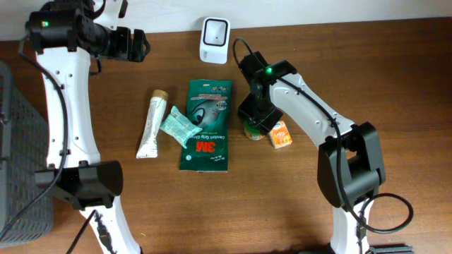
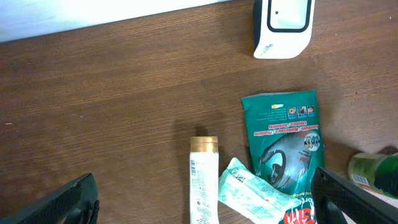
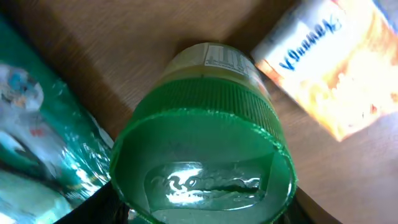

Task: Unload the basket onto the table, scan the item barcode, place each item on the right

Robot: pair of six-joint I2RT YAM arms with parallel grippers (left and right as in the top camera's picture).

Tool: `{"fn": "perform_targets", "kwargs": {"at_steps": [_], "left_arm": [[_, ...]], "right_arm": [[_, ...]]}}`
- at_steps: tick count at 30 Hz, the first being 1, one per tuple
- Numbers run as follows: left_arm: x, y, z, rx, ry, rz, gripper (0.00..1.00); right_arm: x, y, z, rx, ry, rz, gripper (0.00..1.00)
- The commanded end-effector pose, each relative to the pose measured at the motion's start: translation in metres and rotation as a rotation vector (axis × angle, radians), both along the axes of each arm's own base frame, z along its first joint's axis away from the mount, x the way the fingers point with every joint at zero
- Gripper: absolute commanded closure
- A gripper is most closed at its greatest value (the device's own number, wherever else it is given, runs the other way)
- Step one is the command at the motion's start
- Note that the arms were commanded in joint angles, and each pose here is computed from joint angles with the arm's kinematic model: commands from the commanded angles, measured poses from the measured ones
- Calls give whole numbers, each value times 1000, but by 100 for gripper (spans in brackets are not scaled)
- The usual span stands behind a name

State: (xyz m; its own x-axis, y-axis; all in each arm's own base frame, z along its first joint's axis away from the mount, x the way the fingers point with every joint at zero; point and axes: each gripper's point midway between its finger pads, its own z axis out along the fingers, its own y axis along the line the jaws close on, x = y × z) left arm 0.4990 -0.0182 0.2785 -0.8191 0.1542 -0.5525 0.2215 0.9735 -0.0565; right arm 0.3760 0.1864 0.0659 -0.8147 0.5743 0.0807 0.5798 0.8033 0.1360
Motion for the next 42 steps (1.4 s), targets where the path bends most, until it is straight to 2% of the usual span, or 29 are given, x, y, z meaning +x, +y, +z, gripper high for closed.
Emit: {"fn": "perform_targets", "kwargs": {"at_steps": [1, 3, 4, 5, 6, 7, 8, 10, 11, 14, 18, 21, 24, 27, 31, 33, 35, 36, 37, 39, 42], "left_arm": [[-2, -1, 13, -3, -33, -13, 1], [-2, -1, 13, -3, -33, -13, 1], [-2, -1, 13, -3, -33, -13, 1], [-2, -1, 13, -3, -33, -13, 1], [-2, -1, 13, -3, -33, -13, 1], [-2, -1, 13, -3, -33, -13, 1], [-2, -1, 13, -3, -33, -13, 1], [-2, -1, 13, -3, -32, -12, 1], [-2, -1, 13, -3, -33, -13, 1], [-2, -1, 13, -3, -33, -13, 1], [-2, -1, 13, -3, -33, -12, 1], [-2, -1, 13, -3, -33, -13, 1], [-2, -1, 13, -3, -33, -13, 1], [-2, -1, 13, -3, -33, -13, 1], [-2, -2, 13, -3, -33, -13, 1], [-2, -1, 13, -3, -33, -13, 1], [-2, -1, 13, -3, -33, -13, 1], [-2, -1, 13, -3, -33, -13, 1], [-2, -1, 13, -3, -33, -13, 1], [-2, -1, 13, -3, -33, -13, 1], [-2, -1, 13, -3, -33, -13, 1]], "right_arm": [[11, -7, 0, -17, -92, 314, 49], [28, -10, 6, -22, -197, 610, 53], [31, -11, 7, -29, -222, 706, 53], [32, -11, 8, -43, -253, 882, 52], [32, -11, 8, -52, -269, 993, 51], [33, -11, 8, -56, -273, 1004, 42], [33, -11, 8, -52, -274, 990, 41], [33, -11, 8, -45, -260, 893, 29], [33, -11, 8, -39, -249, 822, 22], [33, -9, 8, -6, -210, 578, 13], [44, -1, 9, 28, -246, 471, 13], [48, -4, -6, -11, -223, 359, 22], [50, -7, -16, -23, -206, 309, 36], [49, -6, -13, -16, -202, 310, 43], [56, -6, 5, 11, -220, 303, 46], [59, 6, 30, 154, -219, 291, 49], [64, 22, 65, 432, -222, 271, 49], [65, 24, 85, 604, -193, 200, 52], [66, 21, 97, 711, -150, 122, 61], [69, 9, 115, 851, -57, -35, 64], [70, 3, 129, 948, 64, -197, 63]]}}
